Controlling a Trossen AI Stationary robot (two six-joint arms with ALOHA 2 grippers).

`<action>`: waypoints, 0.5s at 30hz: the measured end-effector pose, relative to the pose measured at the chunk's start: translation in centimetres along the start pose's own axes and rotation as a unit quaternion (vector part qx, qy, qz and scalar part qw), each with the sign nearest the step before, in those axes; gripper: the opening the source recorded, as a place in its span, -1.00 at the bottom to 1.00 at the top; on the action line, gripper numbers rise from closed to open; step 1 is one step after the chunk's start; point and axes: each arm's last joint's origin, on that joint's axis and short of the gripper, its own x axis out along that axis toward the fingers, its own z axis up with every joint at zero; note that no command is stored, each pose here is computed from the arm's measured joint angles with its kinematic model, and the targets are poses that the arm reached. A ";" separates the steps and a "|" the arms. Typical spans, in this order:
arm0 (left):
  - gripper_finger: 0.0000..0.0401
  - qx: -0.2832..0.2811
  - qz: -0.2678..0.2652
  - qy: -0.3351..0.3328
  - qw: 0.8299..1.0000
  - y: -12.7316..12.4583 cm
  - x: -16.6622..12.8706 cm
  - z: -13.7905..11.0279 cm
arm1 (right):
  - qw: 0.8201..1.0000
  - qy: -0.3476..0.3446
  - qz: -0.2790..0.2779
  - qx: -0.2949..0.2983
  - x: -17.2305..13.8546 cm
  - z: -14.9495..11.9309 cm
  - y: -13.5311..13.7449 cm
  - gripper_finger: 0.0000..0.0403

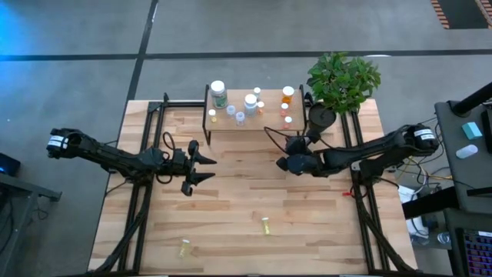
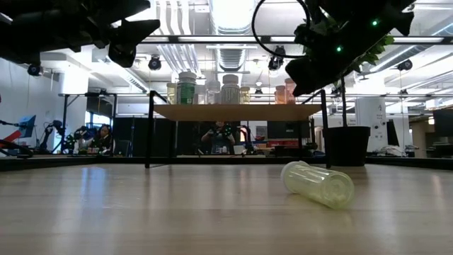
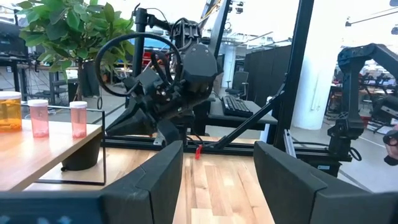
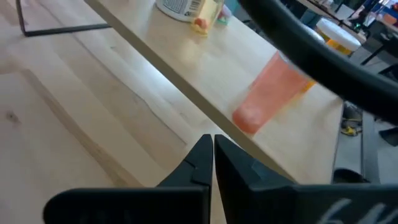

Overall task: Pick and place medicine bottles onto shelf by color
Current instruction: Put the pink pill bottle on the shelf

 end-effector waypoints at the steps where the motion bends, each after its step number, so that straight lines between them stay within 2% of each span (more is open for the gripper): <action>1: -0.09 0.000 0.000 0.000 1.000 0.0 0.0 0.0 | 1.000 -0.003 -0.001 0.000 0.1 0.0 0.1 -0.96; 6: -0.09 0.000 0.000 0.000 1.000 0.0 0.0 0.0 | 1.000 -0.017 -0.002 0.025 0.6 -0.3 0.2 -0.96; 11: -0.09 0.000 -0.001 0.000 1.000 0.0 0.0 0.0 | 0.995 -0.065 0.036 0.069 -1.0 0.8 0.7 -0.96; 13: -0.09 0.000 -0.001 0.000 1.000 0.0 0.0 0.0 | 0.990 -0.074 0.081 0.086 -1.8 1.1 0.7 -0.96; 15: -0.09 0.000 -0.003 0.001 1.000 0.0 0.0 0.0 | 0.977 -0.092 0.158 0.106 -2.6 1.1 0.7 -0.96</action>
